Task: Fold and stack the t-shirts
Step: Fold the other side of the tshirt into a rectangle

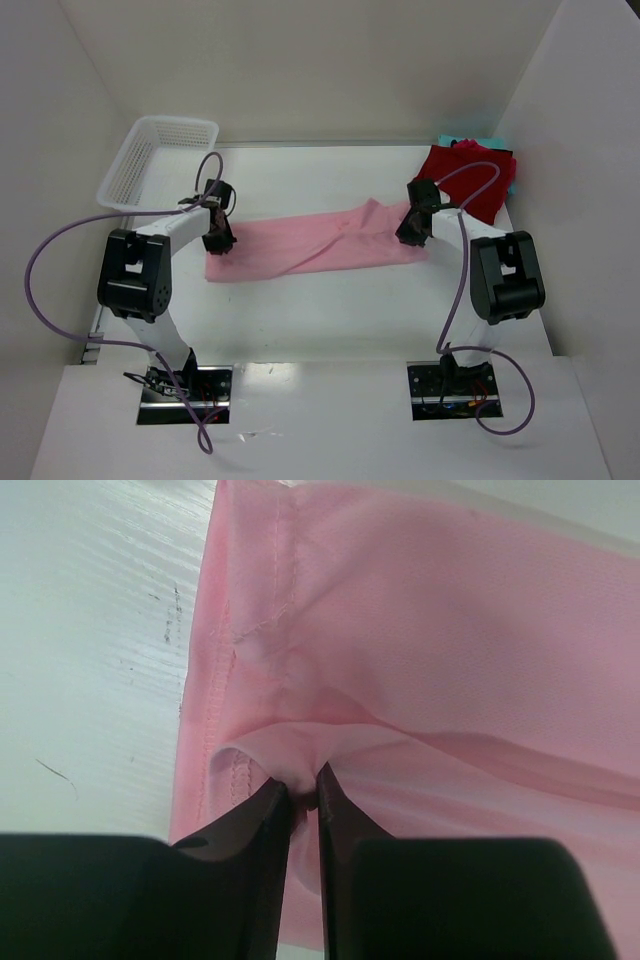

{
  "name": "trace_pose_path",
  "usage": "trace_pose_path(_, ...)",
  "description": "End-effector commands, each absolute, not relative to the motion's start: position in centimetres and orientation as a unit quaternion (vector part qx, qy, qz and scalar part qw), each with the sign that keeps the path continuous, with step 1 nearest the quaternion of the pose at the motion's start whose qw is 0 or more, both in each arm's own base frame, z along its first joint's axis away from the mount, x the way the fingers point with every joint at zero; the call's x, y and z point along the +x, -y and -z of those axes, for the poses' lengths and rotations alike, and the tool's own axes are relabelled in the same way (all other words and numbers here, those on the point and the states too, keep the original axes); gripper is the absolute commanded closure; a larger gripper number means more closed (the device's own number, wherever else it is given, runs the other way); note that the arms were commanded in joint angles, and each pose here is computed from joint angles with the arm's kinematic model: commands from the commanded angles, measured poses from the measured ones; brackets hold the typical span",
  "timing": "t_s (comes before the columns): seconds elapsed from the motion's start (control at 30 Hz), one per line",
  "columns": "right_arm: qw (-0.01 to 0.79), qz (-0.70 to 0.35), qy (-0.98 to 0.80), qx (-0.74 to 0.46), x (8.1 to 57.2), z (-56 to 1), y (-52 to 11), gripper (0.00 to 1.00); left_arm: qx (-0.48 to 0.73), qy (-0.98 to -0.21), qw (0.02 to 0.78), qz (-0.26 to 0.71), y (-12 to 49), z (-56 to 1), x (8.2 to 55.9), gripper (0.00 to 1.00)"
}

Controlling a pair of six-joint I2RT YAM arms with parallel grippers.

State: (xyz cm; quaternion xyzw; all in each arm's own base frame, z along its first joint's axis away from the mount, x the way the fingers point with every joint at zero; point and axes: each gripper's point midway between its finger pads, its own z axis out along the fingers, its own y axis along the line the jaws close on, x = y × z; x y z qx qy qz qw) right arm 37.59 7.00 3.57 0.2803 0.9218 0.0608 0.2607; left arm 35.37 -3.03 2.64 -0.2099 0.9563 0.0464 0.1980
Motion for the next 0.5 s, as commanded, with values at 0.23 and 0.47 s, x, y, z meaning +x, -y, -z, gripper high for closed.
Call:
trace_pose_path(0.23, 0.247, -0.025, -0.926, 0.283, 37.7, -1.9, -5.9, 1.0, -0.223, -0.946, 0.23, -0.058, 1.9, -4.9, 36.7, 0.88)
trace_pose_path(0.47, 0.247, -0.024, -0.928, 0.279, 37.6, -1.9, -5.8, 1.0, -0.228, -0.944, 0.227, -0.07, 1.2, -5.1, 36.4, 0.55)
